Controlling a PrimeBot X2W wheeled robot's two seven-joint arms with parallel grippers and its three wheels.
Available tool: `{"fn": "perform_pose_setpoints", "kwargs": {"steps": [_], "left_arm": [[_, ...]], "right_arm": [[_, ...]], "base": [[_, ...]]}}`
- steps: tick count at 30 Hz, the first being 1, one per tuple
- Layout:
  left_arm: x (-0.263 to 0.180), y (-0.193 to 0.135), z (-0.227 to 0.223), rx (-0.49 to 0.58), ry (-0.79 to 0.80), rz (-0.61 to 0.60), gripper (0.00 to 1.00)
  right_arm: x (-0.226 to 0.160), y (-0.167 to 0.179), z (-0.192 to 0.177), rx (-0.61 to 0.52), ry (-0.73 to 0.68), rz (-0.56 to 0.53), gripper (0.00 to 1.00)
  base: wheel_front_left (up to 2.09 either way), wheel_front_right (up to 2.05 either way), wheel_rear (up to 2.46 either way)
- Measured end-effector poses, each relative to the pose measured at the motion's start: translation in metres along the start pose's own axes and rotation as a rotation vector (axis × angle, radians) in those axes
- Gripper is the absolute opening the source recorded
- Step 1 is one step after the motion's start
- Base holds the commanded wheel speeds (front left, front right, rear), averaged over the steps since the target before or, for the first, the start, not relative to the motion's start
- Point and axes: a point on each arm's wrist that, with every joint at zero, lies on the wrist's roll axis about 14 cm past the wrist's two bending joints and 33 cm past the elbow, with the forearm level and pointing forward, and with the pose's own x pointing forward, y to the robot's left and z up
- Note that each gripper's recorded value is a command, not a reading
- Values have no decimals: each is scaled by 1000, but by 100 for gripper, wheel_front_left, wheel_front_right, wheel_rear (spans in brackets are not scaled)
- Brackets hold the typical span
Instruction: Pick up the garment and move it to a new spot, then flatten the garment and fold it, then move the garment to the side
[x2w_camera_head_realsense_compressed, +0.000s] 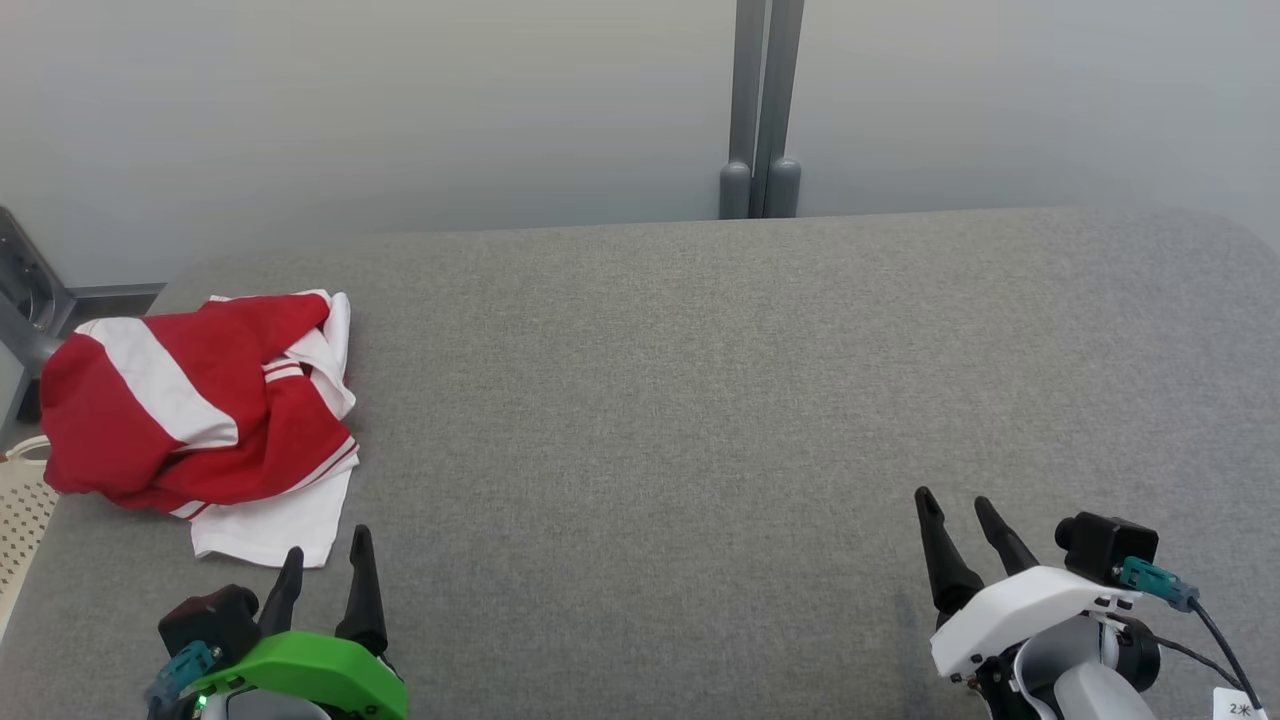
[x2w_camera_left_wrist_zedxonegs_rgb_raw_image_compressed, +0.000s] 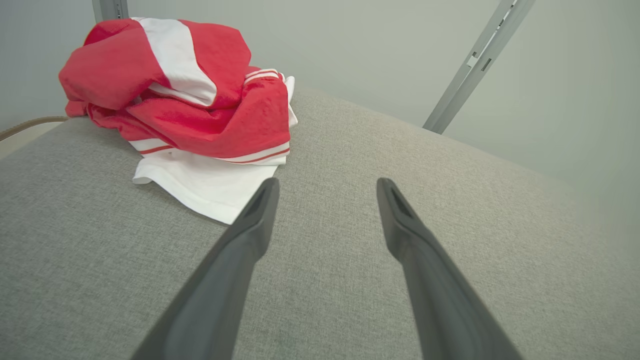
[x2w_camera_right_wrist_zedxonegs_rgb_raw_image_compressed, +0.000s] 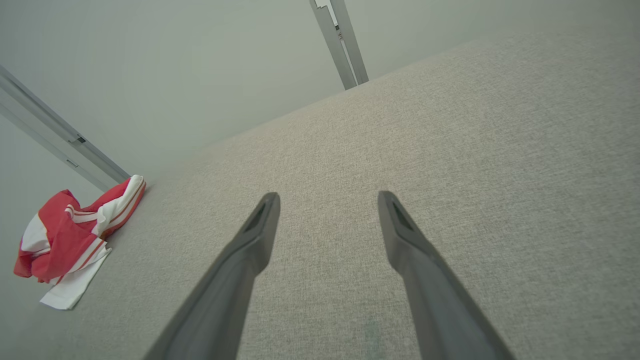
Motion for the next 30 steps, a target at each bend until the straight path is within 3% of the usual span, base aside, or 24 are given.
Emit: {"fn": "perform_pose_setpoints", "kwargs": {"steps": [30], "left_arm": [[3, -7, 2, 220, -9, -56, 100]], "right_arm": [[2, 13, -8, -215, 24, 59, 100]], "base": [[0, 0, 0]]}}
